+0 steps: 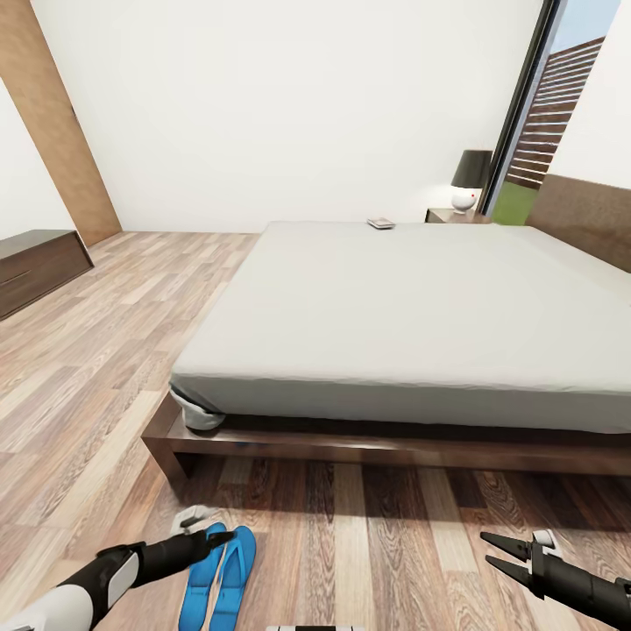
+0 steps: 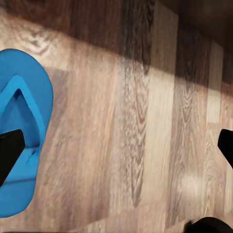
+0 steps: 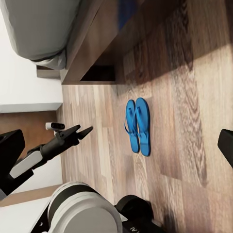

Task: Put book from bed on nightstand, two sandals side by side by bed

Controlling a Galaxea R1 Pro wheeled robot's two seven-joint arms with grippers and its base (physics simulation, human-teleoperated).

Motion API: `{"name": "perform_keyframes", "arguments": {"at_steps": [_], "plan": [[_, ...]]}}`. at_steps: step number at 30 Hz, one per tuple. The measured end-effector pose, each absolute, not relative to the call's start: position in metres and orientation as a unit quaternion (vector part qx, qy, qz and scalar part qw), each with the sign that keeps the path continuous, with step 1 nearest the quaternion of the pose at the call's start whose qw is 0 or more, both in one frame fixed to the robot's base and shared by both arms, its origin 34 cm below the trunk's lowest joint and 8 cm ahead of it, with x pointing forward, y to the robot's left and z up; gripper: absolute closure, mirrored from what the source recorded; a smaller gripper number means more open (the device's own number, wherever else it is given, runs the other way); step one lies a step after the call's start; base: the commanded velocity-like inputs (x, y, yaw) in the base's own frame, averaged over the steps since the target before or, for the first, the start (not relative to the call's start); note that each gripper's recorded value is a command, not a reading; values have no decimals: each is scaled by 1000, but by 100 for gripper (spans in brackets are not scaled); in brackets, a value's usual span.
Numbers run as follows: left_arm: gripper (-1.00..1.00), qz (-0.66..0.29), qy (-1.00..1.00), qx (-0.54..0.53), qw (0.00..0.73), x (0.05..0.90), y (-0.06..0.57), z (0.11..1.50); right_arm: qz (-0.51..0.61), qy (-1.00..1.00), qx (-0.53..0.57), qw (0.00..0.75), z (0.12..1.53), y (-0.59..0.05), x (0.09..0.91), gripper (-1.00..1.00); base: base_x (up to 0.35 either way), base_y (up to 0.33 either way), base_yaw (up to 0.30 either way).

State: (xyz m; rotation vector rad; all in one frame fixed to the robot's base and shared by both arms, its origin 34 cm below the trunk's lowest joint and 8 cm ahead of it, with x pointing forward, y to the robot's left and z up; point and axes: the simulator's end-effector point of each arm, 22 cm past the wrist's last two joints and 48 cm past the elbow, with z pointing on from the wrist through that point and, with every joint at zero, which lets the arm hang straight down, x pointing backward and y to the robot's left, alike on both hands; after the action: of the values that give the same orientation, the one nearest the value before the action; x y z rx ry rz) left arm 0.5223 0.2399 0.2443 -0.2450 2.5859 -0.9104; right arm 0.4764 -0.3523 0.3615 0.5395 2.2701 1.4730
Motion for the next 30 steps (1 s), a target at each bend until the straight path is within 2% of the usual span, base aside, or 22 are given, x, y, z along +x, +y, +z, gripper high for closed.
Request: {"name": "perform_keyframes", "arguments": {"at_steps": [13,30], "plan": [[-100,-322,916,-114,212,530,259,251,525,806,191,194,365,-353,478,-100,0,0,0],[-100,-339,899,-130,244,545,255,284,529,798,189,218,388,-356,482,-100,0,0,0]]}}
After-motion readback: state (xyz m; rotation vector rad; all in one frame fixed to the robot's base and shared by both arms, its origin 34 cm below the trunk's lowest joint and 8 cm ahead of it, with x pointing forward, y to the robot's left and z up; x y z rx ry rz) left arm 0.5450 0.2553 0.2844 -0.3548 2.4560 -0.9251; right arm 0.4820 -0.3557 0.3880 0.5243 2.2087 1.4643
